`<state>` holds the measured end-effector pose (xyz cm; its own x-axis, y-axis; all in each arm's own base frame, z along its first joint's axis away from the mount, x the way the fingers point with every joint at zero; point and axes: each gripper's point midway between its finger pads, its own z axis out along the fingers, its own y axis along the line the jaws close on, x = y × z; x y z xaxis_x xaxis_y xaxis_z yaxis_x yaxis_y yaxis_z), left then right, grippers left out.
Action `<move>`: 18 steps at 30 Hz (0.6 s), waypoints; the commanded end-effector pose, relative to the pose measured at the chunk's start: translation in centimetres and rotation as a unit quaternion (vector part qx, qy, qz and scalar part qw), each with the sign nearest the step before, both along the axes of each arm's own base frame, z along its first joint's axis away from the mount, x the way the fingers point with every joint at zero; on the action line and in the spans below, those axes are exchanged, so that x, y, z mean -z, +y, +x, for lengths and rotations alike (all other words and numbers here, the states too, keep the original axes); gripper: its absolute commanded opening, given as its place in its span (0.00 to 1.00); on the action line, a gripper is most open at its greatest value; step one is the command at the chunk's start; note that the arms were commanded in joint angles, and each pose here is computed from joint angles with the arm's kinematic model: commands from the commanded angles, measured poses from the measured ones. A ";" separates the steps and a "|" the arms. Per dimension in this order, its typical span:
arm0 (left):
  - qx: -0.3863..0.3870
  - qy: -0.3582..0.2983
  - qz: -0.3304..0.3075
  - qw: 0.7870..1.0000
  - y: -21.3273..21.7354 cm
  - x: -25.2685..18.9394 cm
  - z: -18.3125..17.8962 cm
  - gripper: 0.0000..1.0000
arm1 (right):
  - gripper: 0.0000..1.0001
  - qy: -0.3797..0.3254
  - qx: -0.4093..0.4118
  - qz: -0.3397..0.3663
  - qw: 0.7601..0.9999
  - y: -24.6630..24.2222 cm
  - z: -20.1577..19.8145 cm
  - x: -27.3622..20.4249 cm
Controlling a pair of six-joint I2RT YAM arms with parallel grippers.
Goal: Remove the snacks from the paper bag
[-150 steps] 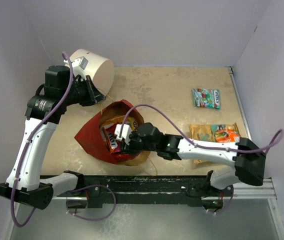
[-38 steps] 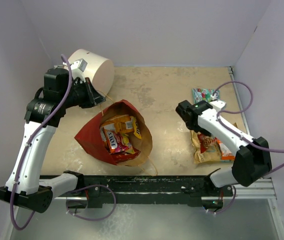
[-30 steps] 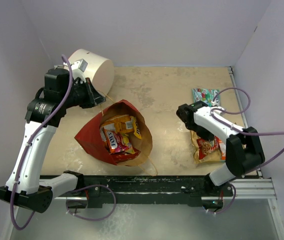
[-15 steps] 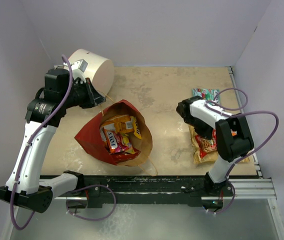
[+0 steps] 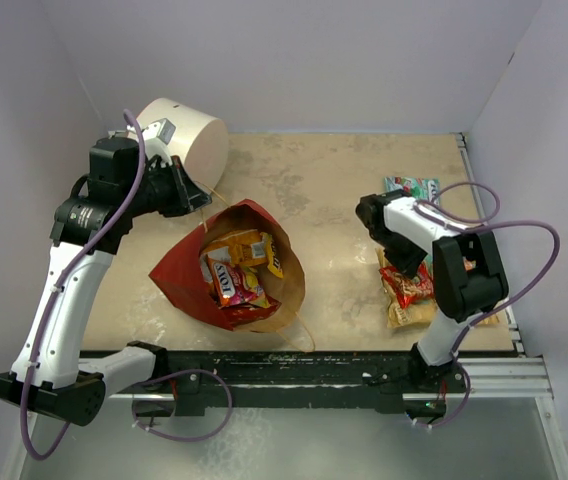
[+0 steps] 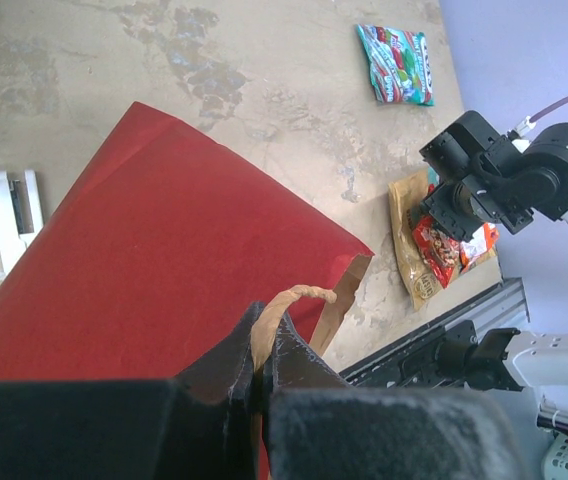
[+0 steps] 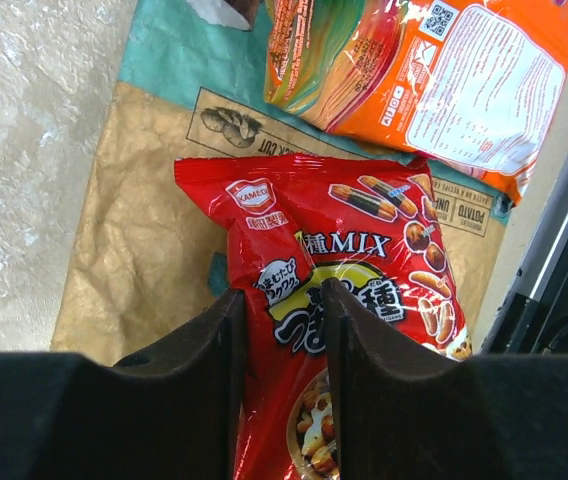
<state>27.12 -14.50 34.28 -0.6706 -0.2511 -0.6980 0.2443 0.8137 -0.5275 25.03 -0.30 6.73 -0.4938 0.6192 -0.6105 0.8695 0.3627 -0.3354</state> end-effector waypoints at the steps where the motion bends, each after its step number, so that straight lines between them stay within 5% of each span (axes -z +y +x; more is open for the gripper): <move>1: 0.001 -0.031 -0.012 0.999 -0.1 -1.8 0.3 0.00 | 0.38 -0.008 0.026 0.024 0.999 0.0 -0.8 0.6; 7: 0.004 -0.032 -0.014 0.999 -0.2 -1.9 0.2 0.00 | 0.41 0.001 0.040 0.028 0.999 -0.8 -2.2 1.4; 18: 0.003 -0.037 -0.012 0.999 -0.1 -2.2 0.1 0.00 | 0.73 -0.110 -0.020 0.055 0.992 -0.5 1.3 -6.1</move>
<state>27.01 -14.64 34.33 -0.6738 -0.2487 -0.6958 0.2511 0.8086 -0.5321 24.83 -0.66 8.41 -0.4117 0.6887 -0.5968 0.9074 0.3703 -0.1987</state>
